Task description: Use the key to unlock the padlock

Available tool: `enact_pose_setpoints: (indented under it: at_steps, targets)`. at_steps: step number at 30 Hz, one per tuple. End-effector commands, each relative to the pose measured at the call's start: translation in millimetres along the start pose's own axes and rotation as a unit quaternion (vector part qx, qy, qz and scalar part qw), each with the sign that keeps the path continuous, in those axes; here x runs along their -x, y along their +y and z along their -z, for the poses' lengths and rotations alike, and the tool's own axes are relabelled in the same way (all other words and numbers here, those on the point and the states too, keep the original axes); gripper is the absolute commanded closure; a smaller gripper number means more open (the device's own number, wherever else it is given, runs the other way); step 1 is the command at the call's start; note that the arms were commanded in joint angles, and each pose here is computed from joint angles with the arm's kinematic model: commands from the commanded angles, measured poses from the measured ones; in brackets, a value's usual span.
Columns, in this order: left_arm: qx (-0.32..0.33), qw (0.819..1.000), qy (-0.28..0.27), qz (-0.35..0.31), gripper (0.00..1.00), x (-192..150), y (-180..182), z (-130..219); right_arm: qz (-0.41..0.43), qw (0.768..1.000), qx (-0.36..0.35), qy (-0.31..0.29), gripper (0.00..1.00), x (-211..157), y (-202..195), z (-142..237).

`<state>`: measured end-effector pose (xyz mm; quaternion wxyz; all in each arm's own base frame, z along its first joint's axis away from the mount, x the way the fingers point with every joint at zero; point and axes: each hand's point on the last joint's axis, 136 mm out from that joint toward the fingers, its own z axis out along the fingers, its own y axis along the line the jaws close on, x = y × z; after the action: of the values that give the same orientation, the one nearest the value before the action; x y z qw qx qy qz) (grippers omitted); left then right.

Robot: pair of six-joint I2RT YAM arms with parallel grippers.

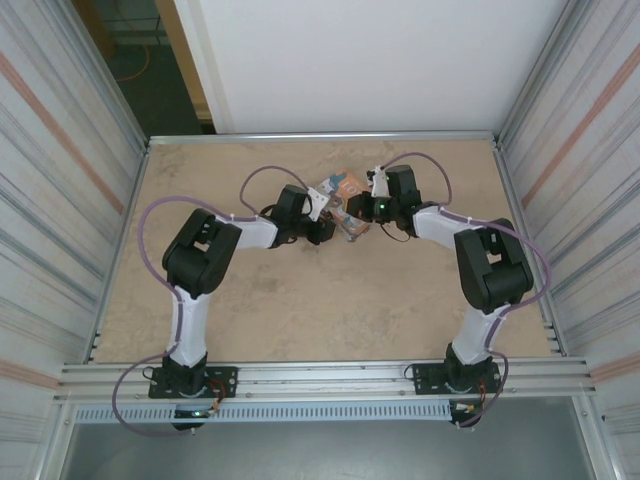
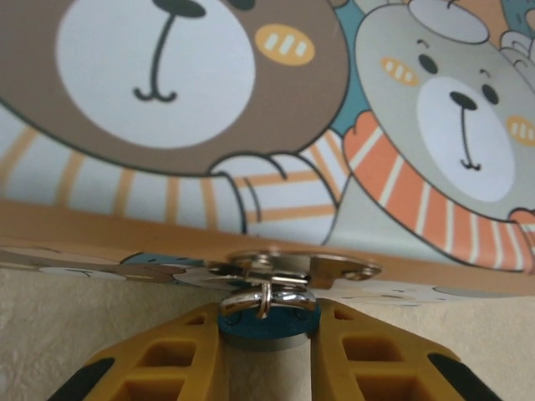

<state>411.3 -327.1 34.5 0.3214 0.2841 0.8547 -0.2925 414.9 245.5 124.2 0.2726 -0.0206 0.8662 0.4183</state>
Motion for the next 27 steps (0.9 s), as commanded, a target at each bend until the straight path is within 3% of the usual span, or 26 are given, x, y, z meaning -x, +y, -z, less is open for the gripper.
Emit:
enact_pose_setpoints:
  at_steps: [1,15,27]
  targets:
    - [-0.021,1.000,-0.003,0.017,0.77,13.1,-18.5,18.4,0.027,1.000,-0.004,-0.009,1.00,-0.1,5.4,18.2]
    - [-0.082,0.983,0.043,0.157,0.80,21.4,-54.2,48.4,0.110,0.993,-0.033,-0.008,1.00,-46.5,4.6,63.0]
    - [-0.103,0.969,0.059,0.218,0.82,34.2,-79.6,64.1,0.202,0.977,-0.074,0.006,1.00,-100.1,3.6,68.5]
